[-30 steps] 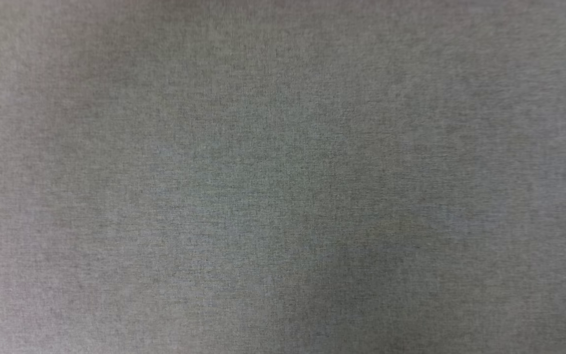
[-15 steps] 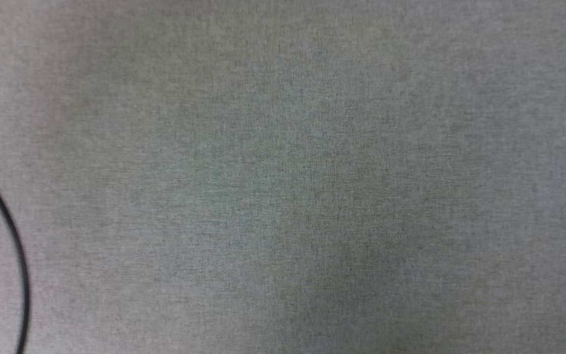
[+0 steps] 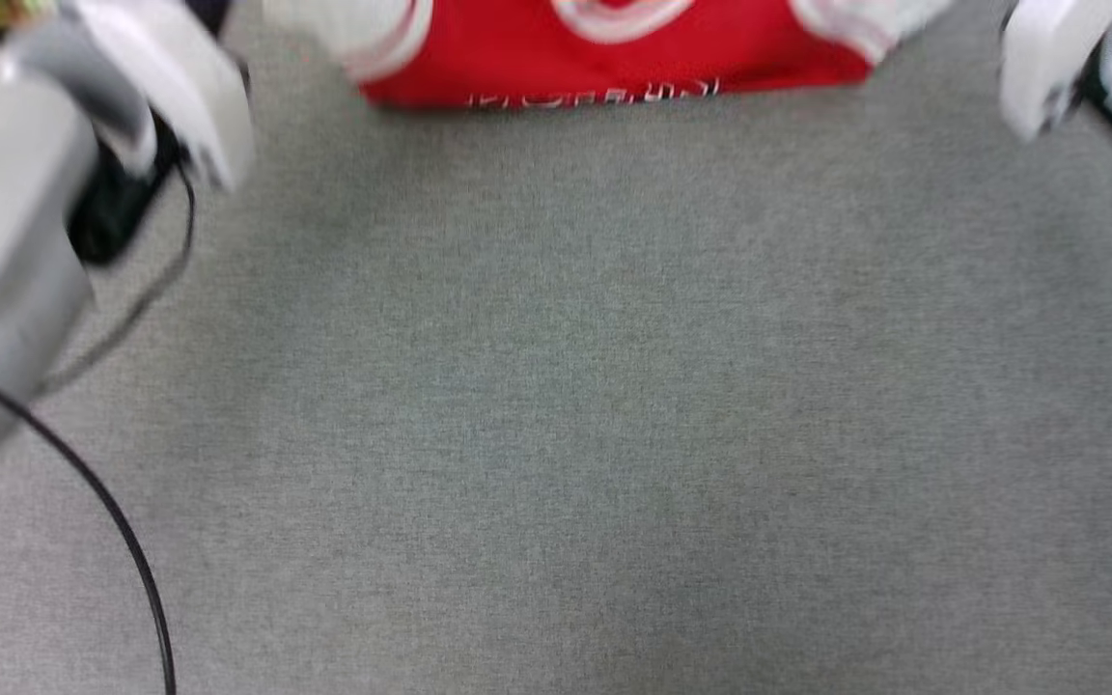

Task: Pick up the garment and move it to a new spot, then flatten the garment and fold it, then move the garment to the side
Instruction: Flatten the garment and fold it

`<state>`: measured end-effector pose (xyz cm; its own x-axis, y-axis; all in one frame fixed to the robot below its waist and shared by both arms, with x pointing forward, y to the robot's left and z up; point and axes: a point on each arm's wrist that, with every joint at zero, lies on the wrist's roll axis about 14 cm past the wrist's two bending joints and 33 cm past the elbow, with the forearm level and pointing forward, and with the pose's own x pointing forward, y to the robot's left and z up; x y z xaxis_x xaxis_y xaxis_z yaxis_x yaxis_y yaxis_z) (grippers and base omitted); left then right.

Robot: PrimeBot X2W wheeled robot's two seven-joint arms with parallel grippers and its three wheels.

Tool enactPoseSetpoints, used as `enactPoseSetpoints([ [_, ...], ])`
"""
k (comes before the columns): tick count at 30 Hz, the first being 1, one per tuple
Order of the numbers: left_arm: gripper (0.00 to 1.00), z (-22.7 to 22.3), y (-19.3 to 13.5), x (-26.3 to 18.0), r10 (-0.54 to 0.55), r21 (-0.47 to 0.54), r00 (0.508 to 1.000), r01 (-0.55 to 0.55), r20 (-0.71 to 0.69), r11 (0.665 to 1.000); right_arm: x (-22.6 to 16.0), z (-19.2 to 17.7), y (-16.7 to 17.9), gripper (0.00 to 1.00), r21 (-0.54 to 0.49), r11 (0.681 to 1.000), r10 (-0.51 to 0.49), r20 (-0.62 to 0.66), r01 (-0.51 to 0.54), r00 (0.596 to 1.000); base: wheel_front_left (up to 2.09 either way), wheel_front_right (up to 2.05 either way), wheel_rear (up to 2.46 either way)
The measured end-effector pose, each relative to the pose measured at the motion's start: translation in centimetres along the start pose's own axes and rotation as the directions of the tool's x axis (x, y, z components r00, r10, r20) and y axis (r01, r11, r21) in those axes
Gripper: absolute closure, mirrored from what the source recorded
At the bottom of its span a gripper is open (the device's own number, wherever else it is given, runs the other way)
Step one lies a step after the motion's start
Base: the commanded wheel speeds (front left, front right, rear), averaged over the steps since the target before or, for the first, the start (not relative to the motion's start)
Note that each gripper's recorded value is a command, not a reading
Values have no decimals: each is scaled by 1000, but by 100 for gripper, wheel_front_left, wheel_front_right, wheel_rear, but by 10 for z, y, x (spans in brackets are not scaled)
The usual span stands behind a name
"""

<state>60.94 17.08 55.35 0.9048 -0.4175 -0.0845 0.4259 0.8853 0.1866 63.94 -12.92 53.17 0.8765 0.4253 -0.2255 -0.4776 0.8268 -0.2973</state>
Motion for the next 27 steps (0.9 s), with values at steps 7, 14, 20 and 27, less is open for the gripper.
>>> enactPoseSetpoints([
  [7,100,-67,-44,-67,-24,-120,989,6,-147,993,-55,-52,37,100,52,996,77,-98,-72,992,0,0,0],
  [14,100,-111,-83,-158,-10,-207,957,-53,-291,977,-150,-123,55,100,148,988,83,-240,-48,967,0,0,0],
  [20,100,-127,-104,-210,9,-238,928,-105,-372,965,-212,-163,72,100,220,975,80,-323,-8,943,0,0,0],
  [27,100,-130,-99,-251,94,-236,909,-204,-406,950,-274,-194,87,100,292,955,64,-375,52,925,0,0,0],
])
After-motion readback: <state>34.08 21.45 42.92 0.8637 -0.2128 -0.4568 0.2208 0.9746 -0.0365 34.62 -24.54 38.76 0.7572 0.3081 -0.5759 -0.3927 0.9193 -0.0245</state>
